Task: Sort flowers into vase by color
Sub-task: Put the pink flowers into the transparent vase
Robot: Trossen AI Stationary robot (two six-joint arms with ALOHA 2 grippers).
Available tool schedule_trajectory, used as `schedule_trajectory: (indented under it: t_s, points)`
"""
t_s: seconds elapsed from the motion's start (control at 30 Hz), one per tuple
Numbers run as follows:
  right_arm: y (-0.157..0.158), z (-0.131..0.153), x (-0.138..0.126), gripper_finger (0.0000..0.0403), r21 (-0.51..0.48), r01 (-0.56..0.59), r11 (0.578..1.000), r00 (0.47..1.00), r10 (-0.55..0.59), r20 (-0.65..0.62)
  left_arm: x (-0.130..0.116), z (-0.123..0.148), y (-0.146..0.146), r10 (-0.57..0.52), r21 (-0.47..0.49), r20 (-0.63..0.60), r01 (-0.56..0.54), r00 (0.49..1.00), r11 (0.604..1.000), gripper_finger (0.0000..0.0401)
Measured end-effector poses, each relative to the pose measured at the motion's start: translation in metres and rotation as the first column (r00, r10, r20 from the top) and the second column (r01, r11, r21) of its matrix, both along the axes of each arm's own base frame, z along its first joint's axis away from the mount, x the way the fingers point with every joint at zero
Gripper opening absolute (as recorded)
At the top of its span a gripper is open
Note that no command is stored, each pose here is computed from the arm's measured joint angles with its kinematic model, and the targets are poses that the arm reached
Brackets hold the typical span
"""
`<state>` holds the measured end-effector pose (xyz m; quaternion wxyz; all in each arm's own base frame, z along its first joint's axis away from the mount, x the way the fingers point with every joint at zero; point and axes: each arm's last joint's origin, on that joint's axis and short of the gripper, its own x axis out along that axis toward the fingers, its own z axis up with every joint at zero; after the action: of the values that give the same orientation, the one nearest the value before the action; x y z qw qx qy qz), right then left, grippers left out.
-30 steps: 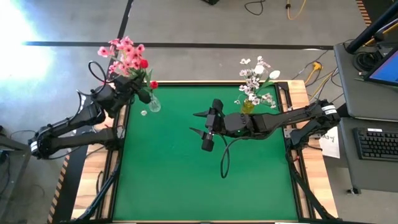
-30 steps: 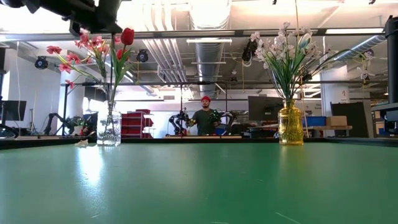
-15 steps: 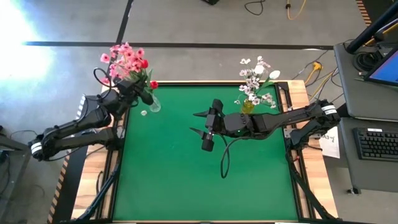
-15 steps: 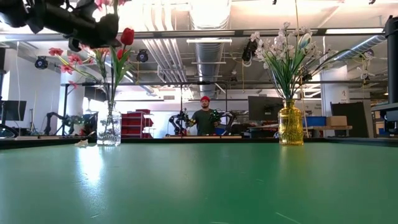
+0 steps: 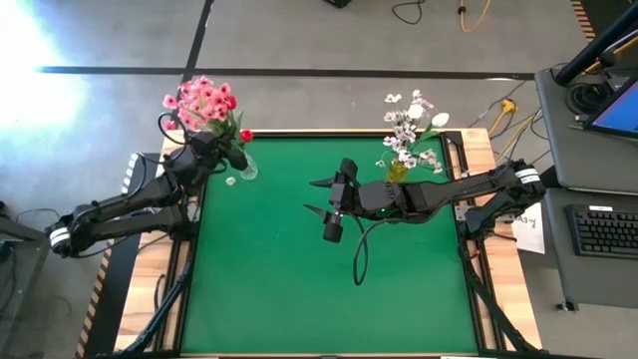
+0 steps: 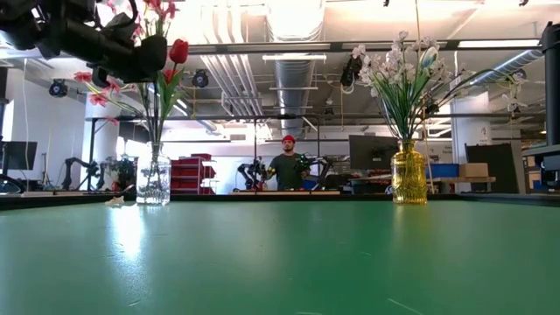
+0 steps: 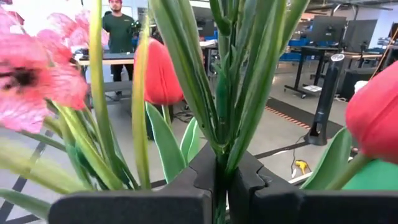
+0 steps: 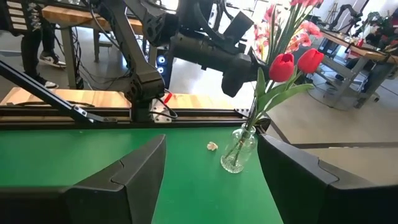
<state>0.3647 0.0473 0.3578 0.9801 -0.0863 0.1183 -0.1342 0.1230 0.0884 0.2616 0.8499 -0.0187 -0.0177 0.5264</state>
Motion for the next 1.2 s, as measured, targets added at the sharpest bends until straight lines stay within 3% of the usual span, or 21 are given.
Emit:
schedule_trajectory:
  t_s: [0.7, 1.0, 1.2]
  points:
    - [0.000, -0.002, 0.000, 0.0249, -0.003, 0.000, 1.000, 1.000, 0.000, -0.010, 0.009, -0.023, 0.006, 0.006, -0.084, -0.045, -0.009, 0.999, 0.996, 0.0000]
    - [0.000, -0.002, 0.000, 0.0249, -0.002, 0.000, 1.000, 1.000, 0.000, -0.010, 0.007, -0.030, 0.005, 0.046, -0.114, 0.001, -0.045, 0.999, 0.992, 0.0001]
    - [0.000, -0.002, 0.000, 0.0249, -0.004, 0.000, 1.000, 1.000, 0.000, -0.010, 0.006, -0.031, 0.005, 0.045, -0.118, -0.007, -0.046, 0.999, 0.992, 0.0026]
